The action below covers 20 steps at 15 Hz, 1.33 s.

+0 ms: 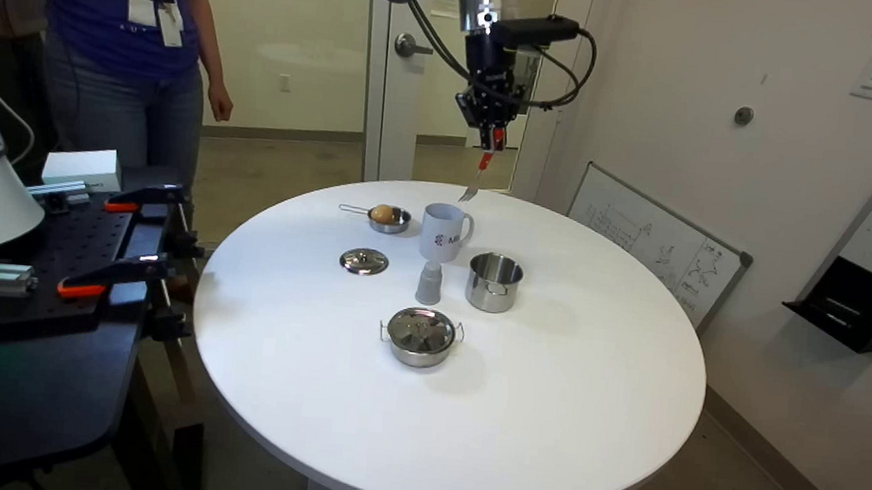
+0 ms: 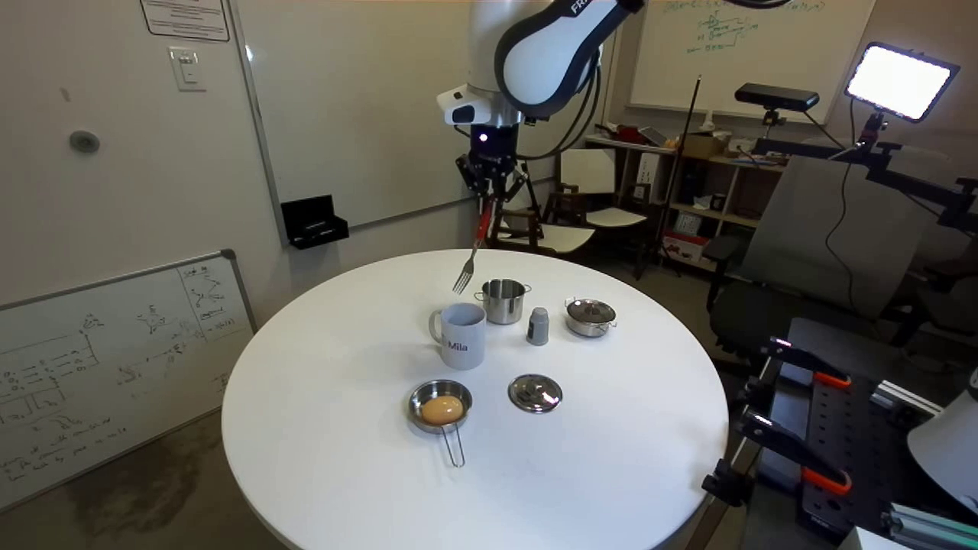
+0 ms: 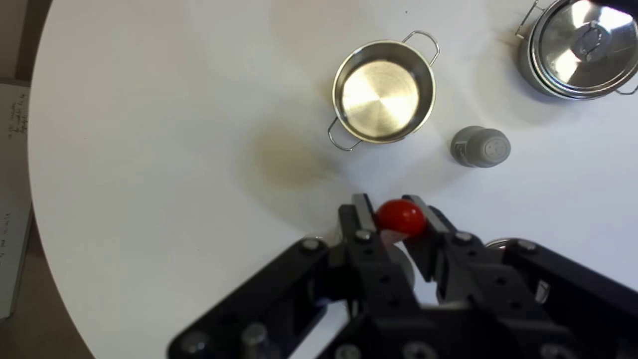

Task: Remove the fork from the mug and put it on the table

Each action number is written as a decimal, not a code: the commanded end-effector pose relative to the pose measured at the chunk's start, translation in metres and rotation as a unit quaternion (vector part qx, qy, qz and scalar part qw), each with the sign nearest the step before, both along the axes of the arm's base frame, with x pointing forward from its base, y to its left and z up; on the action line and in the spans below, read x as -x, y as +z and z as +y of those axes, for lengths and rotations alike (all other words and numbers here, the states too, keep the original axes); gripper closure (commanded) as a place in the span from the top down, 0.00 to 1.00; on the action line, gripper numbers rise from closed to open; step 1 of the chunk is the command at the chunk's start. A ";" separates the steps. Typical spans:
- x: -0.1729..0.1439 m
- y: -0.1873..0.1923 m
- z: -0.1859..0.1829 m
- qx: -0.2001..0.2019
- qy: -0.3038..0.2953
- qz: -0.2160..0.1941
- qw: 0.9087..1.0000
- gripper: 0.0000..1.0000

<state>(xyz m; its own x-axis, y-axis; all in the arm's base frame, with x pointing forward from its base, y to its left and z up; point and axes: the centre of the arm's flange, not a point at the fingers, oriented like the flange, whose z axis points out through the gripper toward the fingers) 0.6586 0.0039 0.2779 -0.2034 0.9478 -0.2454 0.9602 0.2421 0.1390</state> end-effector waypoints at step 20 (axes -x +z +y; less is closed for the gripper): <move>0.169 -0.092 -0.078 -0.239 -0.360 -0.022 0.902 0.05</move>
